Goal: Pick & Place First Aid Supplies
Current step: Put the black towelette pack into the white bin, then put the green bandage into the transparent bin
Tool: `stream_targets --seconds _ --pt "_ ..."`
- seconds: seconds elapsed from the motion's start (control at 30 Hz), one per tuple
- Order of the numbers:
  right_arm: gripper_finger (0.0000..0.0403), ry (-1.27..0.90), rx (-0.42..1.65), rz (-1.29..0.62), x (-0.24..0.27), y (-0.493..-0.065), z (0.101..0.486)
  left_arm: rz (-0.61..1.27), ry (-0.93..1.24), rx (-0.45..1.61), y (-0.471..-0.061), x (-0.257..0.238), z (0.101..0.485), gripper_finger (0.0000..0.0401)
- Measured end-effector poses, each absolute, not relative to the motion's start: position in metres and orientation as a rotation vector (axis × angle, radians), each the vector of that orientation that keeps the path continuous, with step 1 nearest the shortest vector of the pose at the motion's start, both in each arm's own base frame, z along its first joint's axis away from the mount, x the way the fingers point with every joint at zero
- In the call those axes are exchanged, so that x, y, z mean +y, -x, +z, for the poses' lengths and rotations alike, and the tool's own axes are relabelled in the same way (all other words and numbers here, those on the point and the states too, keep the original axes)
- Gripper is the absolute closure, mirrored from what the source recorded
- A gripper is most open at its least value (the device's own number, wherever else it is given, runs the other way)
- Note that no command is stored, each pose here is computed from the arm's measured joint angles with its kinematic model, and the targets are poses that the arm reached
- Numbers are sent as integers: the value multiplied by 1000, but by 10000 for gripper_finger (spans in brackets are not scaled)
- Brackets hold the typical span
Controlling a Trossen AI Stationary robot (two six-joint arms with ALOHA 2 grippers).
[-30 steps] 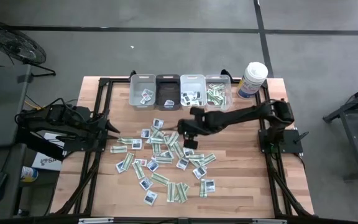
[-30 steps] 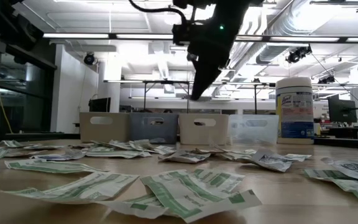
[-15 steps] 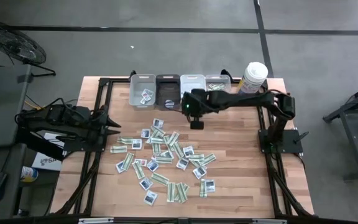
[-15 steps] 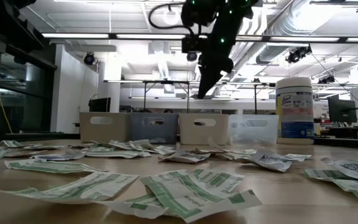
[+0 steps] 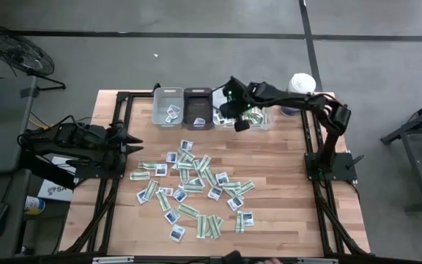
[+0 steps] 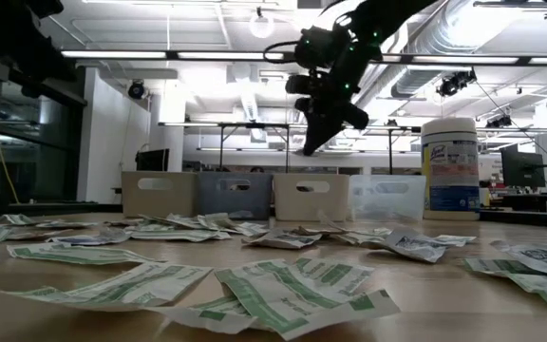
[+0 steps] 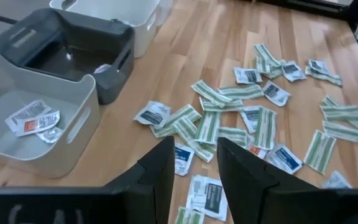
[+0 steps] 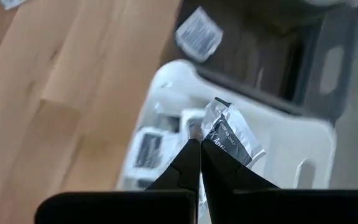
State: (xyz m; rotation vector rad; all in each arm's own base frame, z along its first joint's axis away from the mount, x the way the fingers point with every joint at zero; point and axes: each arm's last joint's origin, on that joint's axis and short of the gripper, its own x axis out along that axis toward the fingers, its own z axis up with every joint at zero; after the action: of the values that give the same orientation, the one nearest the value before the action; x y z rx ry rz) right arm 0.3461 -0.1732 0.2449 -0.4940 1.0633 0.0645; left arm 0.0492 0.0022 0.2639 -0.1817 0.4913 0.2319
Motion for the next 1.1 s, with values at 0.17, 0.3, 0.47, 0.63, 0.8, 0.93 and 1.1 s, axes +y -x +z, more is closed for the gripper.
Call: stream_targets --seconds 0.17,0.3,0.47,0.63,0.8,0.93,1.1 --pt "403 527 1023 104 -193 -346 235 257 180 477 -49 3 265 282" --pt "403 538 1045 131 -203 -346 222 272 179 462 -50 3 266 282" --pt "397 511 1078 134 -212 -345 208 270 184 431 -51 3 269 282" --pt "375 543 1110 107 -214 -345 208 270 185 422 -52 3 269 282" --pt "338 495 1109 80 -213 -345 208 271 183 425 -52 3 269 282" --pt "299 371 1128 -16 -213 -343 208 276 169 426 -52 3 269 282" --pt "263 112 1145 -107 -205 -333 219 308 146 421 -51 4 269 282"
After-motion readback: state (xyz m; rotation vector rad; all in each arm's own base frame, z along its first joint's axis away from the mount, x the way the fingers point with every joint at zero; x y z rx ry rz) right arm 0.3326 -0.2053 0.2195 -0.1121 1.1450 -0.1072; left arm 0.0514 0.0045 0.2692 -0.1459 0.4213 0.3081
